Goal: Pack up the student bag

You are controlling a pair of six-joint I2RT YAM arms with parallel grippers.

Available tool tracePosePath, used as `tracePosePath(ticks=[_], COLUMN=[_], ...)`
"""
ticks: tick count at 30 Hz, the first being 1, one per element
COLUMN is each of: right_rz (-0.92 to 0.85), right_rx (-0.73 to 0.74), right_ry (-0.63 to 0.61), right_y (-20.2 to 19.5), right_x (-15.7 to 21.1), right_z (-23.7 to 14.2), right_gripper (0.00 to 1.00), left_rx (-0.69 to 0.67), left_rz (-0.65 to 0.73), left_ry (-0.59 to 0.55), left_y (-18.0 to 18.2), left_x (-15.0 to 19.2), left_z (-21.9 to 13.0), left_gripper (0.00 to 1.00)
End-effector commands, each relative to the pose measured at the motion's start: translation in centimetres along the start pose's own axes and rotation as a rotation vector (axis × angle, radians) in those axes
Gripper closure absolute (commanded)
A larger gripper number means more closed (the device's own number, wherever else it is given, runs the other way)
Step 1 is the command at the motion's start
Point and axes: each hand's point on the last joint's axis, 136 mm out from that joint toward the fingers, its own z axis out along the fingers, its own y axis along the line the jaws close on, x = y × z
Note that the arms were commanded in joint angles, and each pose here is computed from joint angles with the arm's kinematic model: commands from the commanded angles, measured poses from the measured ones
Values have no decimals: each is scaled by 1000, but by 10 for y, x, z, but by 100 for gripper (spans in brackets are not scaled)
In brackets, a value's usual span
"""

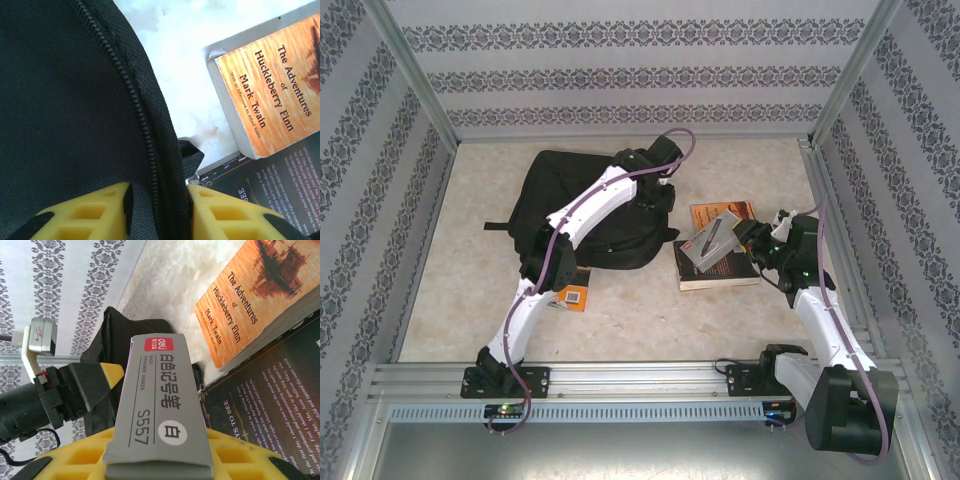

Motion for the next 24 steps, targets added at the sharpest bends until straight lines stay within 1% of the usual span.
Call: tracePosePath(ticks=[1, 6, 8, 14, 18, 21, 24], right_rz=[-34, -39, -40, -54, -79, -104, -114], right_rx=[-29, -32, -30, -33, -41, -51, -69], right_ry=[-2, 0, -1, 4, 13, 23, 32], right_y=[5, 7, 7, 11, 20, 31, 40], right_x=[1, 2, 2, 4, 8, 10, 10], right_z=[0, 0, -1, 1, 3, 5, 7], right_gripper=[67, 68, 68, 69, 69, 70, 69], left_rx=[28, 46, 59, 139, 195, 232, 329], left_rz=[-19, -26, -30, -64, -98, -115, -135], left_ry=[-45, -19, -31, -91, -95, -94, -35], left_y=[4, 5, 3, 0, 3, 4, -10], left_x=[-15, -9, -11, -27, -30, -28, -15], left_z=[-21, -17, -24, -66, -91, -101, -96], left_gripper=[74, 89, 93, 94, 94, 94, 93])
